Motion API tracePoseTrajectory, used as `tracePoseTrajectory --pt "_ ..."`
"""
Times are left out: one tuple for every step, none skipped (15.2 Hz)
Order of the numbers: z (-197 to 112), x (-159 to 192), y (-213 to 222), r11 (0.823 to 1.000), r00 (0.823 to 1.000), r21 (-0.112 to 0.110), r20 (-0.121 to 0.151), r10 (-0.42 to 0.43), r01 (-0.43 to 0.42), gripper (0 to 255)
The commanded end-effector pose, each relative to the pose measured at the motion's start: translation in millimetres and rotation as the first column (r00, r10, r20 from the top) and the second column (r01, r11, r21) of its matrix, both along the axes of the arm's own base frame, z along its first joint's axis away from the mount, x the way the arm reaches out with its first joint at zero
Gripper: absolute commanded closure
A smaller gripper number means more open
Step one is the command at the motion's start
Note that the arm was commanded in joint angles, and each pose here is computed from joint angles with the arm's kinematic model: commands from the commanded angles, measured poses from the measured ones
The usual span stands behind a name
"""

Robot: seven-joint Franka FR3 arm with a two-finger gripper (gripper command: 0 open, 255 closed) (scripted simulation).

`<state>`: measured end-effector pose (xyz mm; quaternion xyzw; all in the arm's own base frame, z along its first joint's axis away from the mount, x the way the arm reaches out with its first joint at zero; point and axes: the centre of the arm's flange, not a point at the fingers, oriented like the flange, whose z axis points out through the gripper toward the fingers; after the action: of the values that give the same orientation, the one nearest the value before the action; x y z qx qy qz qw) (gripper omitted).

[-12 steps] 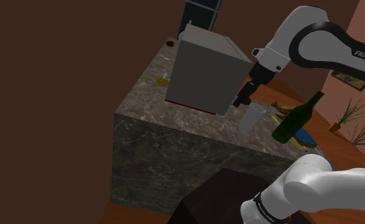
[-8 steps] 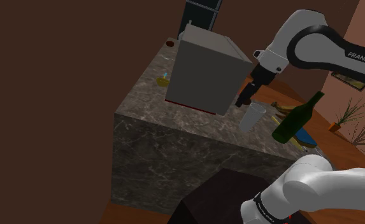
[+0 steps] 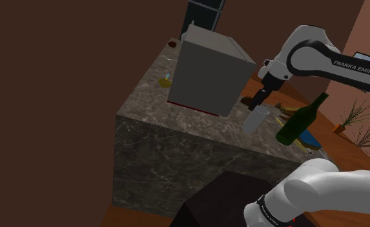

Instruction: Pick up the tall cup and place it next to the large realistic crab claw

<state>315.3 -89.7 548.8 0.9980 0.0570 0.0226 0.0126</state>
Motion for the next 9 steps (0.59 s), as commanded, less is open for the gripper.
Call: tracePoseTrajectory --pt "-6 1 -22 1.0 1.0 -0.019 -0.01 -0.015 0.015 0" --pt "-8 1 -34 0.999 1.0 -0.028 -0.015 -0.023 0.022 0" --pt "-11 0 -45 0.999 0.999 -0.037 -0.019 -0.031 0.03 0" --pt "-14 -1 -57 0.998 0.999 -0.045 -0.024 -0.038 0.037 0" --pt "-16 -2 -68 0.998 0.999 -0.054 -0.028 -0.046 0.045 0" --pt "-17 -2 -73 0.997 0.998 -0.058 -0.03 -0.049 0.048 0" --pt "-22 -2 -73 0.997 0.998 -0.058 -0.03 -0.049 0.048 0" --pt "-27 -2 -74 0.997 0.998 -0.058 -0.03 -0.049 0.048 0" --pt "-33 -2 -74 0.997 0.998 -0.058 -0.03 -0.049 0.048 0"
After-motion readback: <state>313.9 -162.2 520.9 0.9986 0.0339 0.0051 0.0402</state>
